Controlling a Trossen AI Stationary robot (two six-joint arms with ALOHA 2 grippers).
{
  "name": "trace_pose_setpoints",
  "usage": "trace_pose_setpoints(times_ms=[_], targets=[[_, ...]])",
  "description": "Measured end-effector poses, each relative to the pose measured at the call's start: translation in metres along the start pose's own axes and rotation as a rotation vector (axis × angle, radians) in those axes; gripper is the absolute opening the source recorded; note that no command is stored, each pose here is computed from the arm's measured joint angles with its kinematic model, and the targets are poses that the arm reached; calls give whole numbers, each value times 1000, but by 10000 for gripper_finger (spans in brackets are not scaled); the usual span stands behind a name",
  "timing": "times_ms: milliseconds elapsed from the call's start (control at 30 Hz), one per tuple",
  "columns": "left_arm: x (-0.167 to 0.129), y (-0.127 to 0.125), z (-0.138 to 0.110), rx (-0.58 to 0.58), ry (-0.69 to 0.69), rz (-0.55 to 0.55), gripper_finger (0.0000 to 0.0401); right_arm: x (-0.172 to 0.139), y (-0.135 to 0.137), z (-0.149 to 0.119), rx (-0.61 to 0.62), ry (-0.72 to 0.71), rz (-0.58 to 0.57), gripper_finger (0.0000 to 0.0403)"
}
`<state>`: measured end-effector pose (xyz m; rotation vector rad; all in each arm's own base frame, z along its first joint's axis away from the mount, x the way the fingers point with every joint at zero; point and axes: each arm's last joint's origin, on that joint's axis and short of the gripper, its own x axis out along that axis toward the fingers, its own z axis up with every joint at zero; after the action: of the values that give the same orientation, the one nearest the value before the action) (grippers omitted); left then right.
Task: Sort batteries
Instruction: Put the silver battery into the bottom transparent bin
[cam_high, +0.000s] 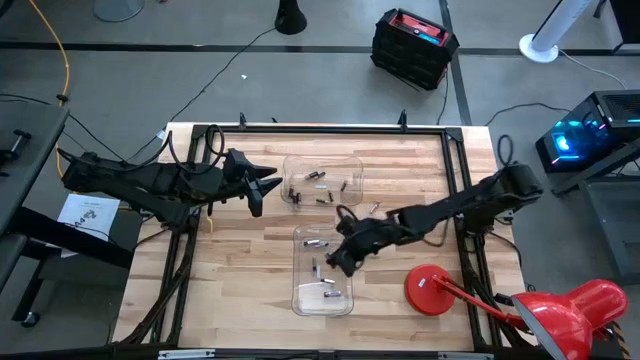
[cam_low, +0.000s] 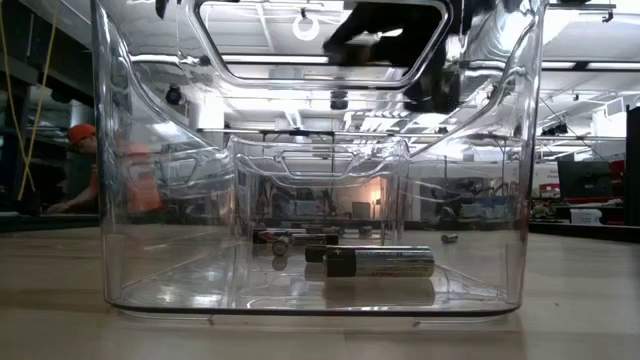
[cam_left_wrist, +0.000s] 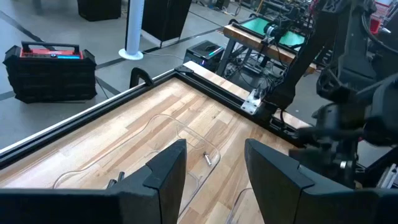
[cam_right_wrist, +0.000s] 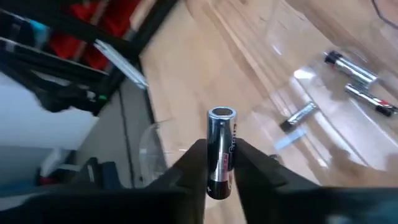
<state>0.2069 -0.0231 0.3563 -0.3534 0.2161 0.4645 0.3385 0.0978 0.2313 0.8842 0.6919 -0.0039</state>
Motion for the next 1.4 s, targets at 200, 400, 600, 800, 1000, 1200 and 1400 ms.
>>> trace_pose_setpoints(times_ms=[200, 400, 600, 800, 1000, 1200, 1400], targets=[[0, 0, 0, 0, 0, 0, 159, -9, 7, 21, -68, 65, -120, 193], [0, 0, 0, 2, 1, 1, 158, -74, 4, 31, -57, 39, -655, 217], [1, 1, 0, 0, -1, 6, 159, -101, -50, 13, 216, 71, -965, 218], [1, 1, 0, 0, -1, 5, 159, -79, -123, 13, 546, -84, -907, 219], [1, 1, 0, 0, 4, -4, 159, -61, -173, 22, 778, -170, -880, 199], [1, 1, -2, 11, 31, -19, 159, -49, -188, 30, 837, -177, -843, 172], [0, 2, -4, 25, 50, -9, 159, -35, -189, 27, 842, -148, -815, 158]])
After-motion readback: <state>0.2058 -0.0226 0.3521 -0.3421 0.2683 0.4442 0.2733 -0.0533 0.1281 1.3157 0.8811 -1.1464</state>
